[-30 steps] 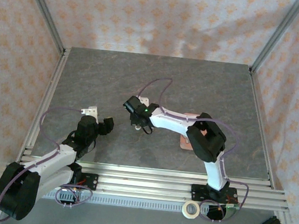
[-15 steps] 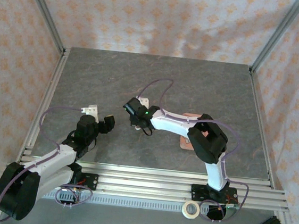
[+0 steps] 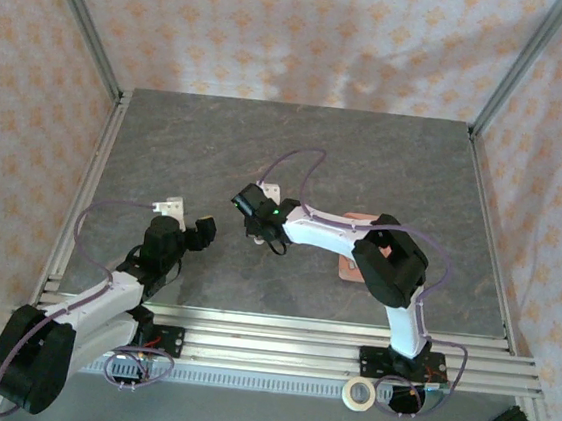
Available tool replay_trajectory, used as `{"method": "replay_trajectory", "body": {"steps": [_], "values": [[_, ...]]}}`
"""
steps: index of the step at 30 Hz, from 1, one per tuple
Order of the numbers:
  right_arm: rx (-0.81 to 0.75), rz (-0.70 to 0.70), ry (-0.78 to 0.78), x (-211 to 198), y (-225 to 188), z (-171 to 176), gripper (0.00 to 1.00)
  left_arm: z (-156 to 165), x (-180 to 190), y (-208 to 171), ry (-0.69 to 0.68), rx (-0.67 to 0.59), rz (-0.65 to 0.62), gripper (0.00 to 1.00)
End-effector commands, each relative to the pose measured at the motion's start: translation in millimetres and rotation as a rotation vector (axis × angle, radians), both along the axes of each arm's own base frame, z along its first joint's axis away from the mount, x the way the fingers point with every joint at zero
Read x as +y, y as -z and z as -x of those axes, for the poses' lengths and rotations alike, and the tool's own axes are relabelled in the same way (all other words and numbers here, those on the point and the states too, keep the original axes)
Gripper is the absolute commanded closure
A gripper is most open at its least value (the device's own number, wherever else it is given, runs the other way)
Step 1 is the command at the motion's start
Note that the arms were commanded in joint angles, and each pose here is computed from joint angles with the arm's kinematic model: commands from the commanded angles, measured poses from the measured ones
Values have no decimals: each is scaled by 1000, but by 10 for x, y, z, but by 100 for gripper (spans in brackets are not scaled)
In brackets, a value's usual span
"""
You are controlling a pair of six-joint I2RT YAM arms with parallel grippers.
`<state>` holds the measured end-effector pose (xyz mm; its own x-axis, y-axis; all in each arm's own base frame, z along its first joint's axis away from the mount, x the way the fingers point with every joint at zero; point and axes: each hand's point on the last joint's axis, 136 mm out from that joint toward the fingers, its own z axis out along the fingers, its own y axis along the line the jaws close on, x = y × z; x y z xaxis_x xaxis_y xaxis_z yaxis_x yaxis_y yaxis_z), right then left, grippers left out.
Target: Load the staples into the stapler
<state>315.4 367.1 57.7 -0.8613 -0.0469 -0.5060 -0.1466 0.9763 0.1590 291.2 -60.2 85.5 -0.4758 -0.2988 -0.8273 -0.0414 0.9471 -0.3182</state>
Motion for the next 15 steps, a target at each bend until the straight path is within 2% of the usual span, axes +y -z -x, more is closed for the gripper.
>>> {"method": "replay_trajectory", "body": {"steps": [1,15], "values": [[-7,47,17,-53,54,-12,85,-63,2,-129,4,-48,-3,22],[21,45,8,-32,147,22,85,-57,9,-113,1,-43,-7,22]]}}
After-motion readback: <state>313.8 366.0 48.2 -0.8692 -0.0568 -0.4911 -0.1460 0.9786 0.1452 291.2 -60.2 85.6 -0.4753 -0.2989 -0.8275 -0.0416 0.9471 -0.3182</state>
